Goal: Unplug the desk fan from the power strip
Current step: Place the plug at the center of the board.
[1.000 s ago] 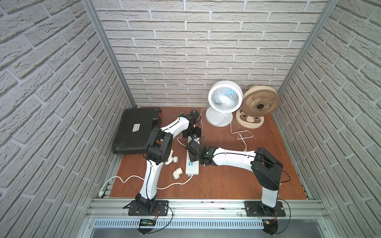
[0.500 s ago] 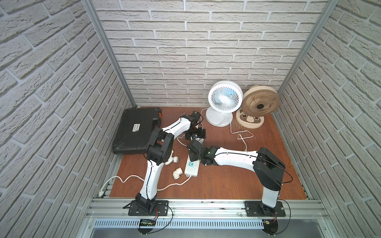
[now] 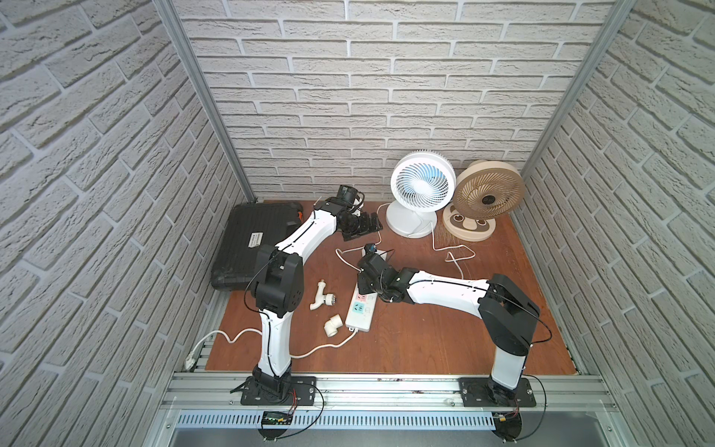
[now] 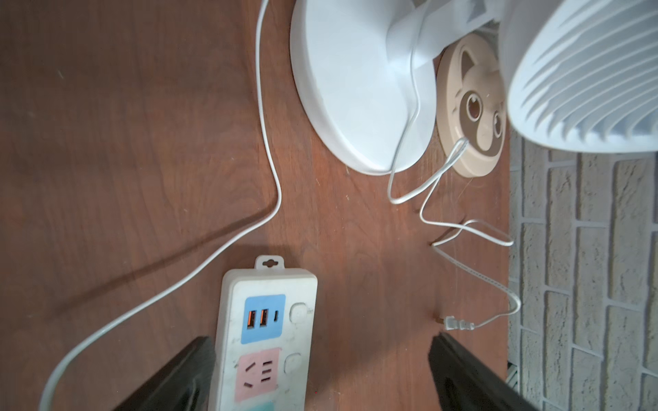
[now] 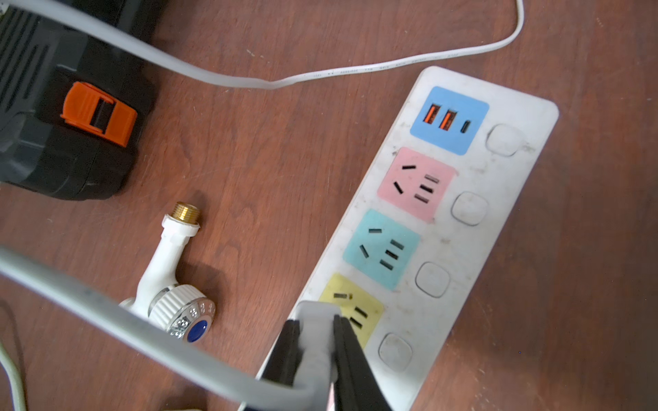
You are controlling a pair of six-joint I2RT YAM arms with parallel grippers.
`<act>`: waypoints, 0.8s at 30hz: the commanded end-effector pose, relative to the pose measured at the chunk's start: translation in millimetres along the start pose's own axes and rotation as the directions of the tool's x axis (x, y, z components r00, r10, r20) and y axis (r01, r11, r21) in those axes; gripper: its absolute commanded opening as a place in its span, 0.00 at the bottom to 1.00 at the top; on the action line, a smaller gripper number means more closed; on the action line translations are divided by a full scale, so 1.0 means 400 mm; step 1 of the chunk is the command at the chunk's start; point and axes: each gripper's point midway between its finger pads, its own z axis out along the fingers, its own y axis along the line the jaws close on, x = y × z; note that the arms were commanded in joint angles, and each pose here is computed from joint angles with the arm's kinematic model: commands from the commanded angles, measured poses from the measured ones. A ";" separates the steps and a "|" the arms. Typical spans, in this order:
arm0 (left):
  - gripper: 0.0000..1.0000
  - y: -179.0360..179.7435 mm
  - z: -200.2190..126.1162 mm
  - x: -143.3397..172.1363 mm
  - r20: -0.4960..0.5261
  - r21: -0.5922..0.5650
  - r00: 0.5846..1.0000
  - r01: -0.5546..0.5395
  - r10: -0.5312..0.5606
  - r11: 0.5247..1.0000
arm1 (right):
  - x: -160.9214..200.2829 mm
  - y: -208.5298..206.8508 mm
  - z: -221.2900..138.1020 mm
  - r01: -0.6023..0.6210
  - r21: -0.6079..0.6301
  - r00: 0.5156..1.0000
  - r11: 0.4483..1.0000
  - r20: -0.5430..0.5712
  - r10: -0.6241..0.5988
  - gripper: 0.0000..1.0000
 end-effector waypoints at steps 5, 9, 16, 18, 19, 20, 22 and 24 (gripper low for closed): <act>0.98 -0.098 -0.208 -0.125 0.221 0.143 0.975 -0.068 0.035 0.987 | -0.149 0.022 -0.019 -0.068 -0.099 0.994 0.993 0.082 0.076 0.03; 0.98 -0.096 -0.276 -0.136 0.284 0.152 0.958 -0.094 0.047 0.984 | -0.215 0.004 0.020 -0.100 -0.116 0.990 0.988 0.084 0.110 0.03; 0.98 -0.045 -0.344 -0.105 0.365 0.079 0.928 -0.116 0.080 0.990 | -0.311 -0.035 0.132 -0.141 -0.111 0.988 0.984 0.055 0.147 0.03; 0.98 -0.022 -0.353 -0.097 0.388 0.050 0.918 -0.111 0.083 0.993 | -0.338 -0.042 0.160 -0.147 -0.113 0.987 0.983 0.052 0.154 0.03; 0.98 -0.010 -0.354 -0.094 0.397 0.035 0.914 -0.108 0.085 0.994 | -0.348 -0.046 0.177 -0.148 -0.112 0.987 0.983 0.049 0.154 0.03; 0.98 0.003 -0.356 -0.090 0.405 0.019 0.910 -0.103 0.086 0.995 | -0.357 -0.051 0.195 -0.150 -0.111 0.987 0.982 0.046 0.156 0.03; 0.98 0.026 -0.358 -0.084 0.421 -0.016 0.902 -0.098 0.096 0.995 | -0.379 -0.059 0.226 -0.155 -0.114 0.986 0.981 0.045 0.161 0.03; 0.98 0.051 -0.360 -0.077 0.440 -0.053 0.891 -0.093 0.107 0.994 | -0.398 -0.067 0.257 -0.162 -0.116 0.985 0.980 0.044 0.168 0.03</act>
